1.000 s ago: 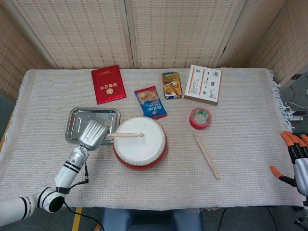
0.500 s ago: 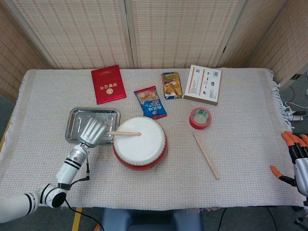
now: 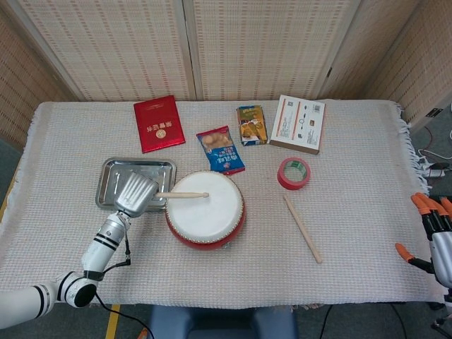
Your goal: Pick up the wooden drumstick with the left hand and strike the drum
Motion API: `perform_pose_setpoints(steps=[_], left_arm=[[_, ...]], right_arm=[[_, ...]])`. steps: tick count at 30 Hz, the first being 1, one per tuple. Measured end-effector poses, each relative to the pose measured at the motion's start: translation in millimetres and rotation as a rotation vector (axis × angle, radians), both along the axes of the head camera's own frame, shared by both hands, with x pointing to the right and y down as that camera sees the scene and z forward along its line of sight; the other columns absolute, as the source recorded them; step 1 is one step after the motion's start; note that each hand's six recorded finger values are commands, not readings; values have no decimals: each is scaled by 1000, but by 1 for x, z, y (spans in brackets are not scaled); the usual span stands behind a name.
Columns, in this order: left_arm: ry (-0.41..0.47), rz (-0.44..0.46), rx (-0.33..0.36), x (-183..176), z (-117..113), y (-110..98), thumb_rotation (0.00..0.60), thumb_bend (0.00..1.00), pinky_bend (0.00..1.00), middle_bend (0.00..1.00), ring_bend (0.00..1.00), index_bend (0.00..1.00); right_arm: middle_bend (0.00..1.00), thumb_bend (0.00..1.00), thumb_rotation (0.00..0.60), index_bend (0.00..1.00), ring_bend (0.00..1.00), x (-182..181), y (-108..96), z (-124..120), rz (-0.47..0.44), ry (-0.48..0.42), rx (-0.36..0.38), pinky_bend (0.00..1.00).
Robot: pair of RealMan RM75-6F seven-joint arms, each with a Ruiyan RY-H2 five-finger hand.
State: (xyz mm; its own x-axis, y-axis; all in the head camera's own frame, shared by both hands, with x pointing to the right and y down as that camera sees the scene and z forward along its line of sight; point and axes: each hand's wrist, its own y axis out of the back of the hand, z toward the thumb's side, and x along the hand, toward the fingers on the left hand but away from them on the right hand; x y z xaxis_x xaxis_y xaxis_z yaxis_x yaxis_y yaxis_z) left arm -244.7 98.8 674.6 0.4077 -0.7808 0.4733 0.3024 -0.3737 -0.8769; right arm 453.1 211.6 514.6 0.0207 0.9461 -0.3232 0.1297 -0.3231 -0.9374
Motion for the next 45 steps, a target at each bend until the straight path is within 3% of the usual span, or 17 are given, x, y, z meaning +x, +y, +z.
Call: perform_pose_setpoints(steps=[4,12,16,21,23,25,30,33,37,42,45], left_arm=[[-35,43,-26,3,6,8,600,474,1000,1000,1000,1000],[145,-74,13,2,-31,-8,600,473,1000,1000,1000,1000],[107,-46,7,2,-23,-4,600,474,1000,1000,1000,1000],[-22,42,-1,-1,0,4,600,474,1000,1000,1000,1000],[-35,48,-24,-2,5,5,600,474,1000,1000,1000,1000],[-10,23,-30,-3,3,4,600,476,1000,1000,1000,1000],[161,-117,-29,-6,-17,-5,600,475,1000,1000,1000,1000],[212,-143,-37,-8,-22,-6,600,475,1000,1000,1000,1000],[140,-83,-25,-7,-16,-2,600,475,1000,1000,1000,1000],[-31,51,31,-7,-3,4,600,475,1000,1000,1000,1000],[-54,75,44,-6,-3,5,600,475,1000,1000,1000,1000]], right_arm=[[53,195,600,29,0,0,1,2,2,6,-20,0],[53,195,600,29,0,-3,4,12,-5,9,-103,0],[53,195,600,29,0,-4,4,12,-10,4,-99,0],[53,195,600,29,0,-4,5,12,-10,4,-103,0],[53,195,600,28,0,-3,5,11,-5,4,-102,0],[53,195,600,28,0,-2,6,11,-3,4,-100,0],[53,195,600,29,0,-4,6,10,-8,2,-94,0],[53,195,600,28,0,-4,6,10,-7,1,-92,0],[53,195,600,29,0,-3,6,11,-5,2,-93,0],[53,196,600,29,0,-2,6,10,-1,4,-91,0],[53,195,600,29,0,-3,6,10,-2,2,-88,0]])
